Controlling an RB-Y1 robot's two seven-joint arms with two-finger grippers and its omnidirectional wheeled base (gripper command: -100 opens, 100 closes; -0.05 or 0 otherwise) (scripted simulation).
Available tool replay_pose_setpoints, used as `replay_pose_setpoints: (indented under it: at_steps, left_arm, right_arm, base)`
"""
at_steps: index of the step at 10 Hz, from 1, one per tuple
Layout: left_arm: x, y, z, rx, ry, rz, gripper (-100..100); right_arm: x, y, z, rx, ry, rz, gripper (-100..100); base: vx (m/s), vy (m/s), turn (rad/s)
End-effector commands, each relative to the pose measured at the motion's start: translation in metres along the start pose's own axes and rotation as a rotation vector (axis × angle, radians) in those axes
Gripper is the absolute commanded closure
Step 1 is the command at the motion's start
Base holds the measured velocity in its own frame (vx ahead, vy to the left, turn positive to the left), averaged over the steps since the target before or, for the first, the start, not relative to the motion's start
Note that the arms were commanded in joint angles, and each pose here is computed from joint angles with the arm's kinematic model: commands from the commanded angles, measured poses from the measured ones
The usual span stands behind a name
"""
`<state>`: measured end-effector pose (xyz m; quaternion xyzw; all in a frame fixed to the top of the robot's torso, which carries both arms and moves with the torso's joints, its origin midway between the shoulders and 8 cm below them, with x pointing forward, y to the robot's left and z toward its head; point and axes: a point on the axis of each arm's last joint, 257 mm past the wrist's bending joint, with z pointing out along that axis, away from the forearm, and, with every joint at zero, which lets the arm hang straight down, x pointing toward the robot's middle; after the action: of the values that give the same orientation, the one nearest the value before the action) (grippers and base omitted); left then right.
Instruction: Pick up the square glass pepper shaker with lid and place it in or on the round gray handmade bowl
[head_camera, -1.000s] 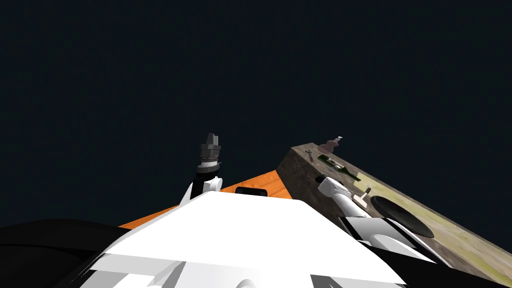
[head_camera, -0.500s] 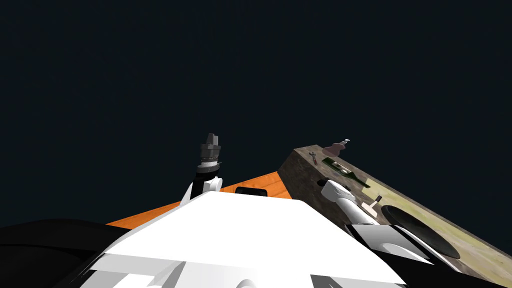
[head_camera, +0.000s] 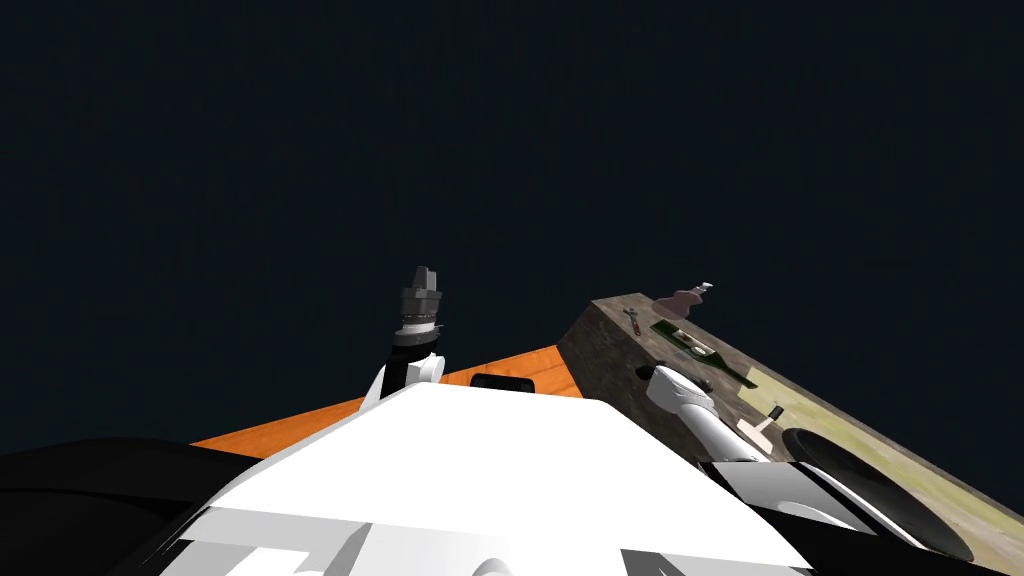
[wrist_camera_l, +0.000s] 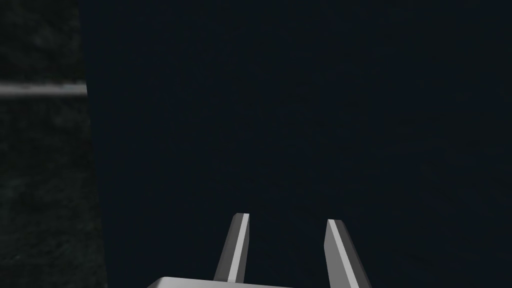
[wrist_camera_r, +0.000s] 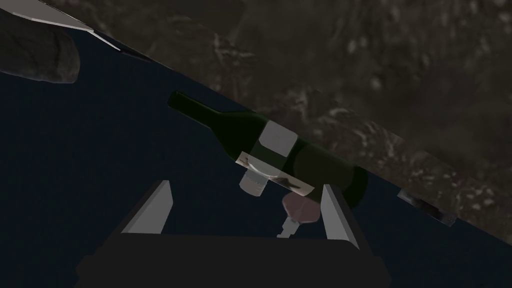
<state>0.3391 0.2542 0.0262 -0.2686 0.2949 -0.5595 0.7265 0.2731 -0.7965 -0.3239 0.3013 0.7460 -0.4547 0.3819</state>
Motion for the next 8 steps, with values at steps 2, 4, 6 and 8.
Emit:
replay_pose_setpoints:
  at_steps: [2,4,6,8]
  left_arm:
    - [0.0,0.0,0.0,0.0,0.0,0.0,0]
    - [0.0,0.0,0.0,0.0,0.0,0.0,0]
    - [0.0,0.0,0.0,0.0,0.0,0.0,0]
    - [0.0,0.0,0.0,0.0,0.0,0.0,0]
  right_arm:
    - [0.005,-0.012,-0.001,0.029,-0.014,0.02,-100]
    - [0.009,-0.024,-0.004,0.056,-0.028,0.035,-100]
    - [0.013,-0.035,-0.006,0.081,-0.044,0.051,-100]
    - [0.016,-0.045,-0.009,0.105,-0.061,0.067,-100]
  base:
    - [0.017,-0.017,0.088]
    - [0.025,-0.031,0.08]
    - [0.025,-0.045,0.072]
    - [0.022,-0.045,0.086]
